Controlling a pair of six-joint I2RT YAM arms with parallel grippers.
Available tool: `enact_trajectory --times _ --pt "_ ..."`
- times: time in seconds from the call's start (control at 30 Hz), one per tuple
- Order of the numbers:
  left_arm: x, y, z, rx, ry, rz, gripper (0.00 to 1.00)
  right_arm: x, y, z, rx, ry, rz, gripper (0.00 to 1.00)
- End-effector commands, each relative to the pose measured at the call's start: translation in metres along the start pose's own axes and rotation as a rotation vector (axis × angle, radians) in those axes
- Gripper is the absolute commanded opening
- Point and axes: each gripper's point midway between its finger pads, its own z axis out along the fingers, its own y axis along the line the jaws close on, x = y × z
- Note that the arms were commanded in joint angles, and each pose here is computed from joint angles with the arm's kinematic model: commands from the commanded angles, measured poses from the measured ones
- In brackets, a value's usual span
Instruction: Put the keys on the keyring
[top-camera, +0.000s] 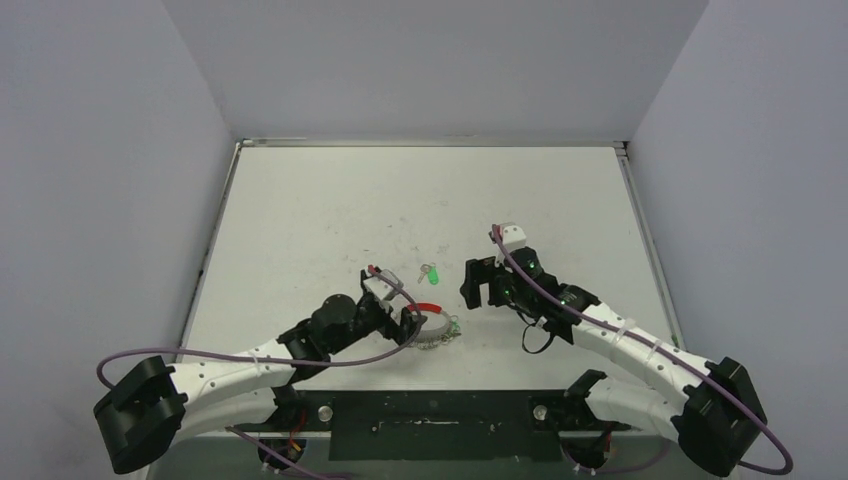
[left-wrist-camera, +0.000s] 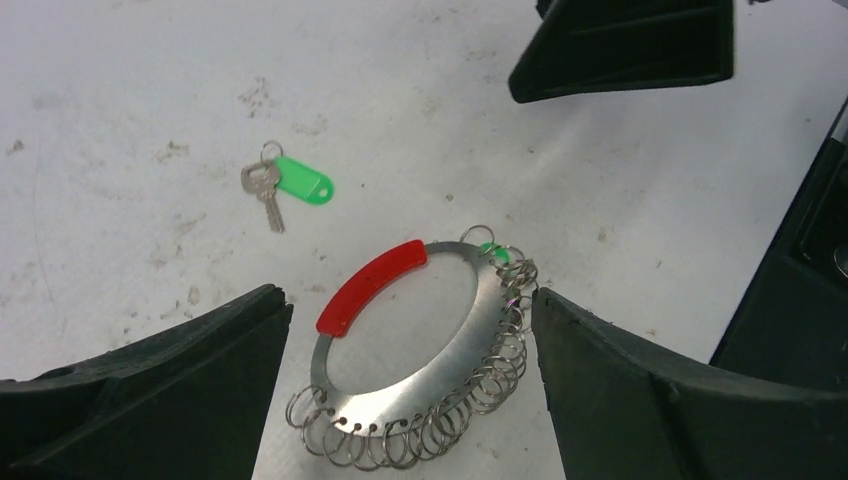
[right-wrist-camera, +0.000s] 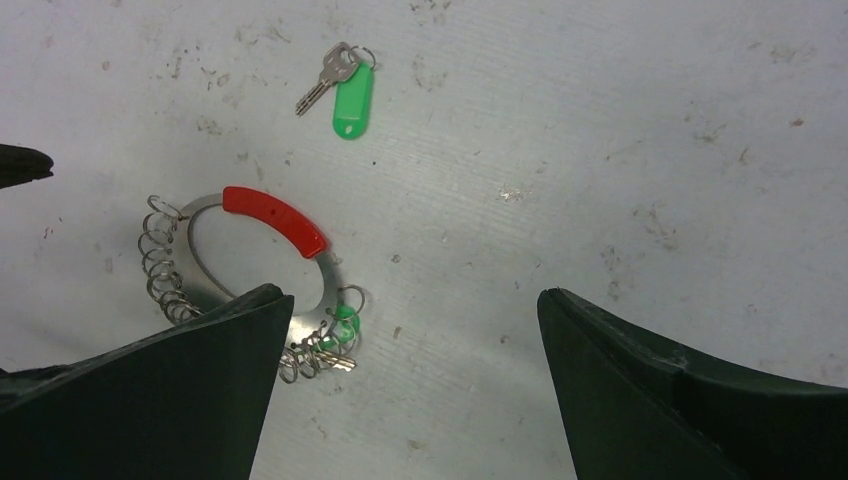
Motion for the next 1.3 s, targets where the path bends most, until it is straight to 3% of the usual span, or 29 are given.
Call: enact_trajectory --times 0.0,0.2,0.4,0.67,0.73,0.97,1.27 --pt "0.017 0.022 -0.004 -0.130 0.082 -0.202 0.89 0.013 0.011 0.011 -0.055 0.059 0.073 1.00" --pt "0.047 0.054 -0.013 -0.299 0.235 -0.404 0.88 0.033 0.020 0.024 -0.104 0.142 0.082 1.00" --pt "0.068 0.051 -0.014 -0.319 0.318 -0.510 0.79 0.055 0.027 0.039 -0.142 0.230 0.096 0.92" --pt "0.085 0.050 -0.008 -0.328 0.397 -0.560 0.65 0.077 0.045 0.056 -0.220 0.314 0.169 0.66" --pt "0.086 0.052 -0.005 -0.336 0.403 -0.563 0.60 0.079 0.046 0.059 -0.220 0.327 0.168 0.64" --pt "0.087 0.055 -0.001 -0.365 0.459 -0.579 0.57 0.072 0.044 0.064 -0.200 0.318 0.142 0.64" --pt "0.082 0.038 0.004 -0.283 0.466 -0.639 0.48 0.069 0.052 0.079 -0.225 0.339 0.134 0.35"
